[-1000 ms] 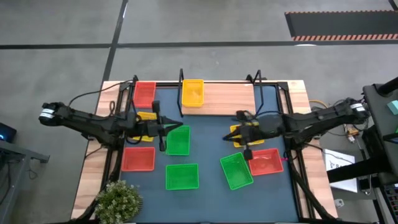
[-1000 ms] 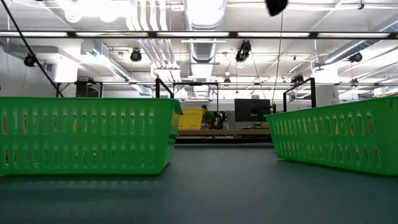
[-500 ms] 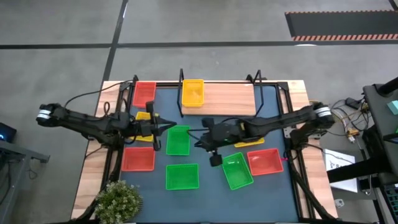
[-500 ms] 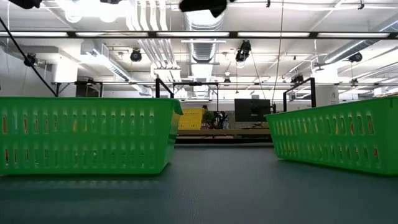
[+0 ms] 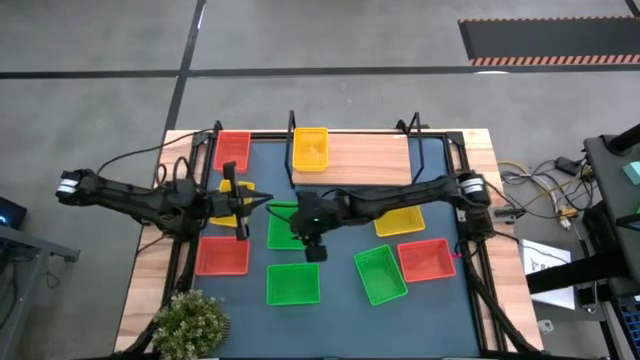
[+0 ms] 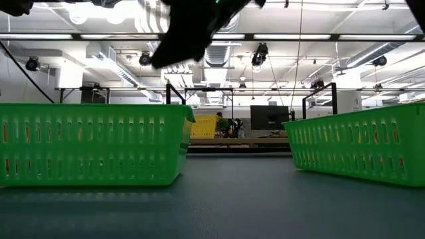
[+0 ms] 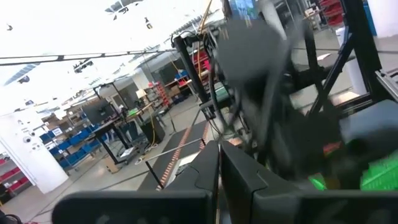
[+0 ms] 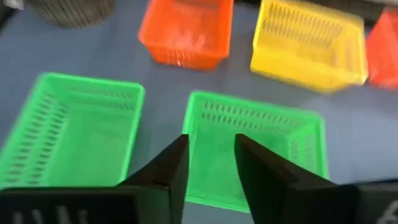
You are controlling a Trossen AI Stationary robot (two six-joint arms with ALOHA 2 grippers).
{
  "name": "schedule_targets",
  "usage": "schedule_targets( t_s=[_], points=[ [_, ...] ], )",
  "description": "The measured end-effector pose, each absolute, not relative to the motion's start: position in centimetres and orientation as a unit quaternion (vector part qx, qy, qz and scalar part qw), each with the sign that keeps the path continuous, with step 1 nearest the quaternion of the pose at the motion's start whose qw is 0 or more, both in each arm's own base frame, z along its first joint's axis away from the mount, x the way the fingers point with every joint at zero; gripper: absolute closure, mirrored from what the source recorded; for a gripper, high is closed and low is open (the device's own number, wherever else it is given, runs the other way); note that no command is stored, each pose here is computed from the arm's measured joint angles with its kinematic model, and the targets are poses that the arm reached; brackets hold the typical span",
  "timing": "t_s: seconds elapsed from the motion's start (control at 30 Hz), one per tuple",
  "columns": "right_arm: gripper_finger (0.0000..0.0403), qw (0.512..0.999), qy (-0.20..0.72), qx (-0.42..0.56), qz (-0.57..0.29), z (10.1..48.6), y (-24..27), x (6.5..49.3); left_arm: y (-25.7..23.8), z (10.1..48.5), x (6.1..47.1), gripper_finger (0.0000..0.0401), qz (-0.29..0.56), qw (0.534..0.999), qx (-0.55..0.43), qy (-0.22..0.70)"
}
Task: Stack baskets on shelf by color
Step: Put the top green bin on the shelf
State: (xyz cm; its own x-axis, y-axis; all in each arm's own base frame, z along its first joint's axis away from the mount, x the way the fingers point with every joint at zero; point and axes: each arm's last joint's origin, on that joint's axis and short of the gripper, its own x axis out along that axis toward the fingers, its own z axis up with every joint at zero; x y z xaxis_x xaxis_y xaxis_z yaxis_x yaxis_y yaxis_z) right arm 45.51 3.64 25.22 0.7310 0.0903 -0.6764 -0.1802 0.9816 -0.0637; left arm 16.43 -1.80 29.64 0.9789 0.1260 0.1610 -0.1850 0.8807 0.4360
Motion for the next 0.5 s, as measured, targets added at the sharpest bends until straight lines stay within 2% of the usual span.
schedule_targets(
  t_s=[0.2, 0.3, 0.5],
  points=[
    [0.0239, 0.923, 0.38, -0.028, 0.055, 21.8, 3.5, 48.4, -1.8, 29.7, 16.1, 0.0401, 0.081, 0.967, 0.23, -0.068],
    [0.0234, 0.914, 0.399, -0.021, 0.067, 19.8, 3.7, 49.3, -1.8, 29.6, 16.2, 0.0401, 0.081, 0.968, 0.23, -0.067],
    [0.0236, 0.91, 0.407, 0.007, 0.08, 18.2, 3.9, 50.8, -1.8, 29.5, 16.3, 0.0401, 0.08, 0.968, 0.231, -0.063]
  ],
)
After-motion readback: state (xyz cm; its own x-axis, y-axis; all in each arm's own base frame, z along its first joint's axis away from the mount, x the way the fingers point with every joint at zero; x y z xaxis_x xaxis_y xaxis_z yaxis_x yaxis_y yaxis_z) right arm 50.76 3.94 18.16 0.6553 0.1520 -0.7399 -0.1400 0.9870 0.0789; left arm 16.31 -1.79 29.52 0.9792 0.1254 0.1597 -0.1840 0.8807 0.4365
